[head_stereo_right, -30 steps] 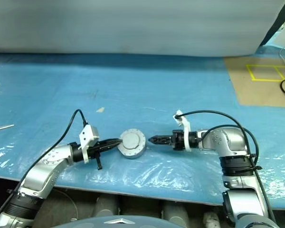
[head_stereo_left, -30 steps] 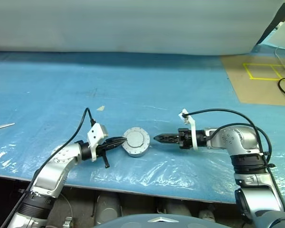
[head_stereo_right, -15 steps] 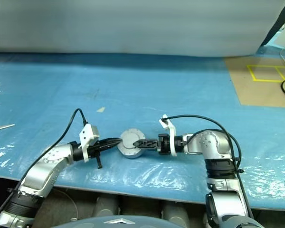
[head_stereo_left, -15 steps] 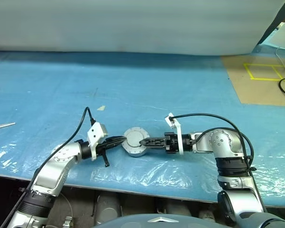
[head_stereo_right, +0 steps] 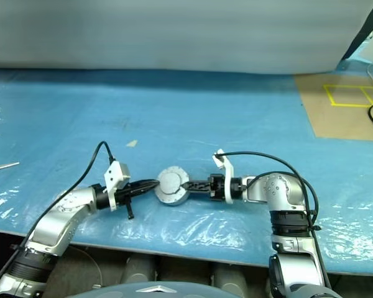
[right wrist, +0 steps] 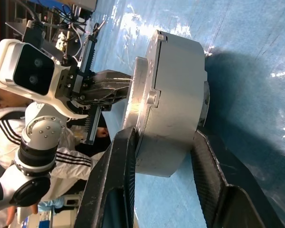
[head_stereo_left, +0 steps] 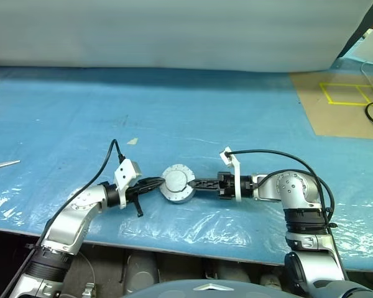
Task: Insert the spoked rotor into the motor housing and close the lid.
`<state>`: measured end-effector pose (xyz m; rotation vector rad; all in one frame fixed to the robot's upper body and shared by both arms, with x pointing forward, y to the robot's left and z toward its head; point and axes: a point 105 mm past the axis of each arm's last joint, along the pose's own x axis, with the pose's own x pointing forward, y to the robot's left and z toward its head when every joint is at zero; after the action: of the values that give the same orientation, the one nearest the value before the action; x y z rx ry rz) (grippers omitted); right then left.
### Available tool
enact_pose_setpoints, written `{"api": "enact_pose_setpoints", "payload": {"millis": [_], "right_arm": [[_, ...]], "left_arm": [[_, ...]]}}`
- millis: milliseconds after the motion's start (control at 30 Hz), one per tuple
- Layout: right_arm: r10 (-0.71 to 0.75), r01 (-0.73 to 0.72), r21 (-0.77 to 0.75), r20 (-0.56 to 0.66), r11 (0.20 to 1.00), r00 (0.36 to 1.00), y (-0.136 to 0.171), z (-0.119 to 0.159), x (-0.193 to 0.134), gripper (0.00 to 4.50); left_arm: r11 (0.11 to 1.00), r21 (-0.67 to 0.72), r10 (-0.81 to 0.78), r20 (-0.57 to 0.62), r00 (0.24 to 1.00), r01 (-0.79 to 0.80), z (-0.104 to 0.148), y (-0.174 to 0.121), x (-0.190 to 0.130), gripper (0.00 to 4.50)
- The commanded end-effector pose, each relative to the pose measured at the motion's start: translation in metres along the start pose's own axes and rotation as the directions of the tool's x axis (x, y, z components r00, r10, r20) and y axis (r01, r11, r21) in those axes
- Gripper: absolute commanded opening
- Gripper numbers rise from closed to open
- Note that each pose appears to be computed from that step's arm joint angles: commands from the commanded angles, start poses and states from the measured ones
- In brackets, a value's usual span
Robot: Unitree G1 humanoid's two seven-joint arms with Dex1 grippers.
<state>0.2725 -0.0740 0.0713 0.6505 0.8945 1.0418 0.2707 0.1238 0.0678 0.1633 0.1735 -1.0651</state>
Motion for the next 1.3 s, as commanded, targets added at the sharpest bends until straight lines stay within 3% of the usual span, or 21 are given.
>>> {"api": "enact_pose_setpoints", "payload": {"millis": [33, 233, 400, 533, 700, 1067, 1167, 1300], "right_arm": [[0.054, -0.053, -0.035, 0.034, 0.998, 0.998, 0.012, 0.005, 0.003, 1.29], [0.034, -0.034, -0.025, 0.030, 0.999, 0.999, 0.008, 0.002, 0.005, 1.29], [0.032, -0.031, -0.017, 0.044, 0.999, 0.999, 0.006, 0.004, 0.004, 1.29], [0.075, -0.074, -0.011, 0.087, 0.997, 0.993, 0.012, 0.015, 0.003, 1.29], [0.237, -0.222, -0.109, 0.161, 0.969, 0.958, 0.054, 0.044, 0.001, 1.29], [0.322, -0.279, -0.212, 0.207, 0.937, 0.924, 0.090, 0.077, -0.003, 1.29], [0.327, -0.279, -0.226, 0.217, 0.933, 0.920, 0.094, 0.083, -0.002, 1.29], [0.337, -0.280, -0.249, 0.224, 0.927, 0.915, 0.099, 0.086, -0.002, 1.29]], "left_arm": [[1.000, -0.013, 0.002, -0.005, 1.000, -0.002, -0.002, -0.001, 0.001, 0.00], [0.991, -0.130, 0.066, 0.218, 0.974, -0.038, 0.050, 0.005, -0.011, 0.00], [0.943, -0.324, 0.050, 0.373, 0.927, 0.079, 0.091, -0.002, -0.039, 0.00], [0.912, -0.409, 0.115, 0.344, 0.932, 0.039, 0.083, 0.005, -0.051, 0.00], [0.817, -0.577, 0.238, 0.352, 0.905, 0.009, 0.063, 0.015, -0.054, 0.00], [0.652, -0.701, 0.289, 0.581, 0.760, 0.288, 0.092, 0.020, -0.070, 3.44], [0.622, -0.713, 0.268, 0.582, 0.768, 0.323, 0.090, 0.017, -0.067, 4.44], [0.557, -0.759, 0.244, 0.539, 0.806, 0.339, 0.079, 0.011, -0.053, 4.44]]}}
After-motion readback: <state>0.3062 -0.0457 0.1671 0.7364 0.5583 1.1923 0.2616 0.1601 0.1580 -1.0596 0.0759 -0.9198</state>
